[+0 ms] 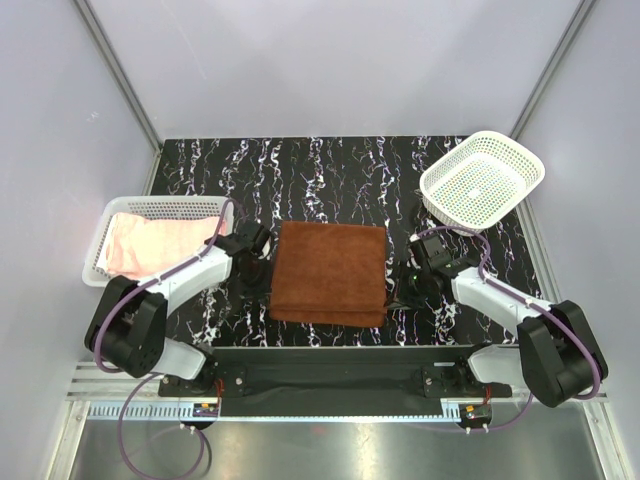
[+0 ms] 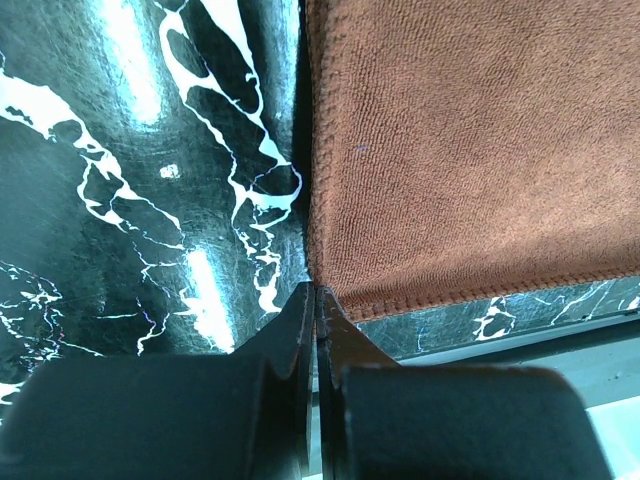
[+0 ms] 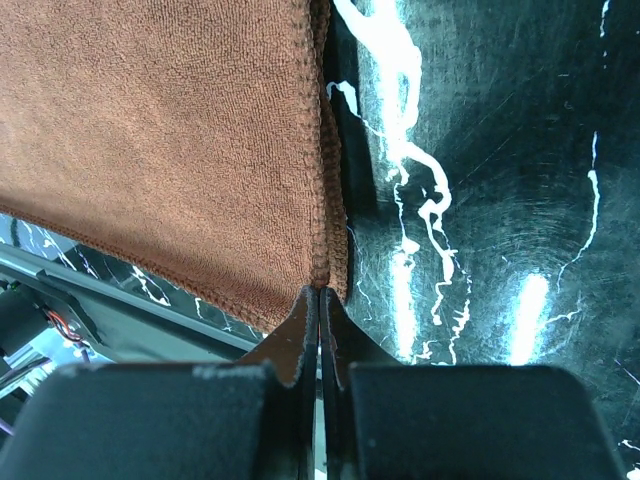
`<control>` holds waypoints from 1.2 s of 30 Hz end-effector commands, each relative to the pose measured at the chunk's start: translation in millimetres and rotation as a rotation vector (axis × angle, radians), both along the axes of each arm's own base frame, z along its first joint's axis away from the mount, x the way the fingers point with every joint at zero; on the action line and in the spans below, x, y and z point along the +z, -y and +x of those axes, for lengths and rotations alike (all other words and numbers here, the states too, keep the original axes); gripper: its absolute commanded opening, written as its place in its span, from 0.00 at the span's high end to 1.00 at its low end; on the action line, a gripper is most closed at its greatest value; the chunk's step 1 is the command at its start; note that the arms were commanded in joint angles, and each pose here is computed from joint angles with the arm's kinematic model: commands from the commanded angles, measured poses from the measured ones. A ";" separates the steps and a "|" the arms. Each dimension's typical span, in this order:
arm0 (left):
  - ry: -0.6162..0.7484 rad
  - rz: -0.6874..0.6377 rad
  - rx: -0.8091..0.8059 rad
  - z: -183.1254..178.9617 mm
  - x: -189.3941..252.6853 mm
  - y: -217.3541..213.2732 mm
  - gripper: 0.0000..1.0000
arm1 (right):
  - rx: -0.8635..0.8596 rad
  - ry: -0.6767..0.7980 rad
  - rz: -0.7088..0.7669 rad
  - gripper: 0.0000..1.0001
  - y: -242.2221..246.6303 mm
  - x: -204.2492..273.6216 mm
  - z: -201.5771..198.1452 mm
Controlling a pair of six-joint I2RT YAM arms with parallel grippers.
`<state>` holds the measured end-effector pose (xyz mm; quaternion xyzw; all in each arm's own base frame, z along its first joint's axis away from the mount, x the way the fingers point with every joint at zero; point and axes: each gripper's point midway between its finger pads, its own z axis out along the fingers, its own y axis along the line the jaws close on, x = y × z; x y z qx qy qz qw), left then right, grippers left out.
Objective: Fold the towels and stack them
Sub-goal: Fold the towel
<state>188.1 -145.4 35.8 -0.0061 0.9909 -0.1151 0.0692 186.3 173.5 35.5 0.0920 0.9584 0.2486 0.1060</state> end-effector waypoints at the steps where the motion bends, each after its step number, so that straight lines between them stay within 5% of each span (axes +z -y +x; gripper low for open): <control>1: 0.037 -0.042 0.000 6.3 7.3 7.7 1.00 | 0.028 0.026 0.017 1.00 -4.8 7.2 4.1; 12: 0.139 -0.112 0.006 23.7 84.8 21.3 1.00 | 0.004 0.038 -0.020 1.00 0.4 58.7 9.4; 32: 0.008 -0.050 0.032 -19.1 12.8 -0.5 1.00 | -0.018 -0.025 0.029 0.99 4.0 13.8 -23.7; 36: -0.022 -0.018 0.020 -24.5 5.6 -1.3 0.88 | -0.022 -0.038 0.015 0.86 6.4 5.6 -26.0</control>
